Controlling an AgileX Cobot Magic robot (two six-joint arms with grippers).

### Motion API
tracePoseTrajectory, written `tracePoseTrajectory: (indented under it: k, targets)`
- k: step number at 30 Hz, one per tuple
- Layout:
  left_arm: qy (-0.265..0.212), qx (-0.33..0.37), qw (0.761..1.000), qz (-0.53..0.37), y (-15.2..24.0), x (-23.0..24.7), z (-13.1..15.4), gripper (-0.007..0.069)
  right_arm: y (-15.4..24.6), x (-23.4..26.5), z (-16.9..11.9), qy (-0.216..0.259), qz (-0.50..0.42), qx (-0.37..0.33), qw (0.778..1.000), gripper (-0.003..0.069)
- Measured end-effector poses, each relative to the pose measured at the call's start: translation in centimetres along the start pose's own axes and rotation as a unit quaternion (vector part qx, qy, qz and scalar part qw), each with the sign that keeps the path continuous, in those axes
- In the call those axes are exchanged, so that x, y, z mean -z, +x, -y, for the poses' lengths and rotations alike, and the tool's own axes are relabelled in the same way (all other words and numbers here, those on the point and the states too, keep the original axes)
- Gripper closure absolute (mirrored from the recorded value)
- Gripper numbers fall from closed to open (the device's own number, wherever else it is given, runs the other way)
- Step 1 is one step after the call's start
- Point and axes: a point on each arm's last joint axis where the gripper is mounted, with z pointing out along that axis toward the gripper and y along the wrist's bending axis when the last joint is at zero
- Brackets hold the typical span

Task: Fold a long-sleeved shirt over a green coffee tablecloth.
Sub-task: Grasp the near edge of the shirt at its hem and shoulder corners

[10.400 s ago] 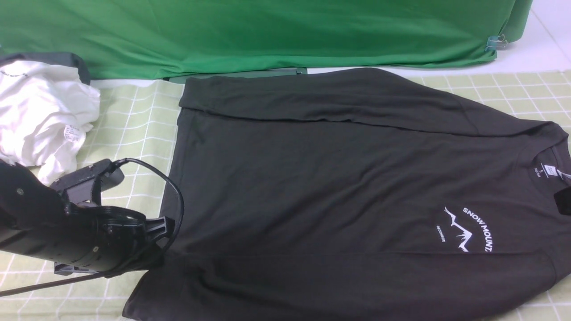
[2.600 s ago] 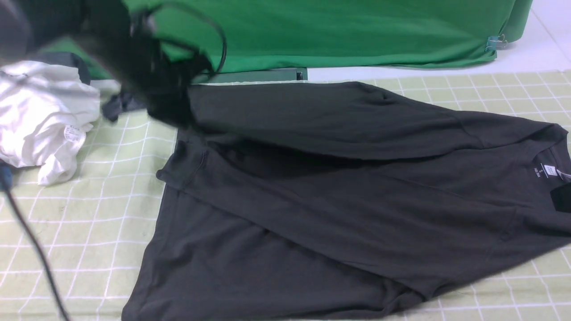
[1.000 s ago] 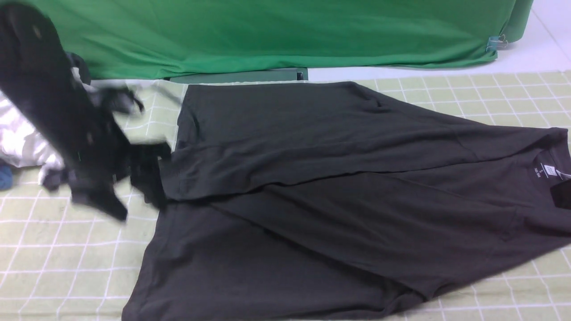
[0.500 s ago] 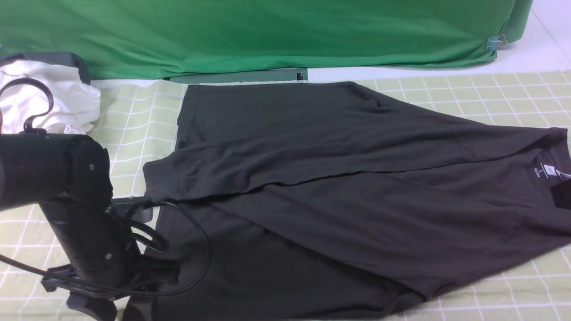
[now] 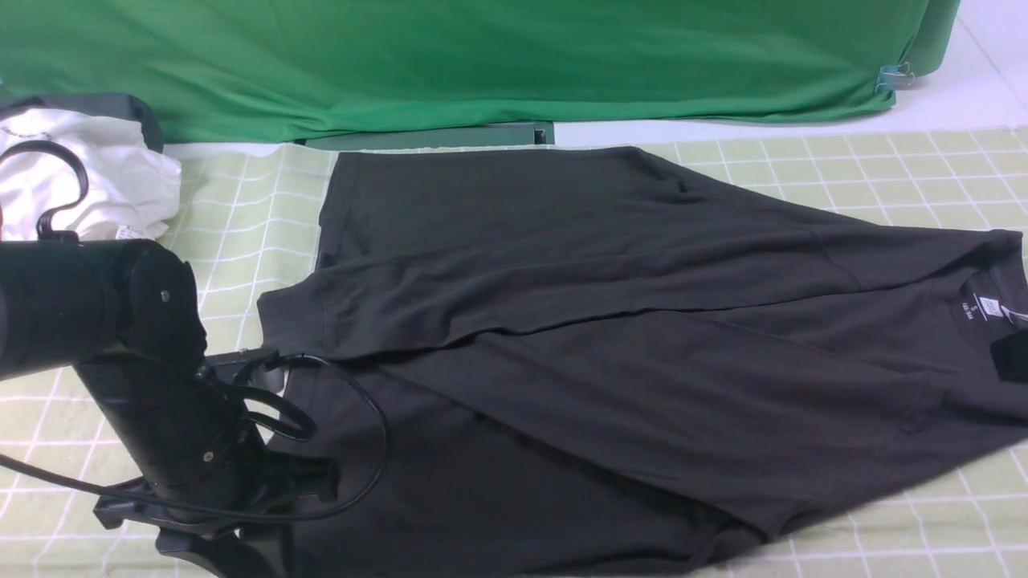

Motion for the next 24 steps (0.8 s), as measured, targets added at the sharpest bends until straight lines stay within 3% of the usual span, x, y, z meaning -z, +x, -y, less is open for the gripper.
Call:
tracePoseTrajectory:
  k: [2,5,12,15,17,24]
  targets:
    - [-0.002,-0.013,1.0,0.002,0.0,0.1,0.0,0.0518,0.1,-0.5,-0.4,-0.015,-0.024,0.003,1.0,0.0421]
    - [-0.018,-0.019,1.0,0.004,0.0,0.1,-0.3,0.0593,0.0,-1.6,-1.4,-0.037,-0.053,0.027,0.998,0.0421]
    - [-0.077,-0.025,0.996,0.02,-0.3,0.2,-1.4,0.0606,0.4,-5.9,-7.4,-0.091,-0.146,0.182,0.968,0.0419]
    - [-0.075,-0.02,0.997,0.025,-0.4,0.2,-1.4,0.0606,0.9,-8.2,-9.5,-0.085,-0.181,0.245,0.949,0.0397]
    - [-0.071,-0.018,0.997,0.027,-0.5,0.2,-1.3,0.0606,1.3,-10.5,-11.0,-0.074,-0.199,0.288,0.934,0.0341]
    - [-0.062,-0.022,0.997,0.025,-0.4,0.2,-1.1,0.0606,1.3,-15.6,-12.2,-0.048,-0.224,0.348,0.909,0.0241]
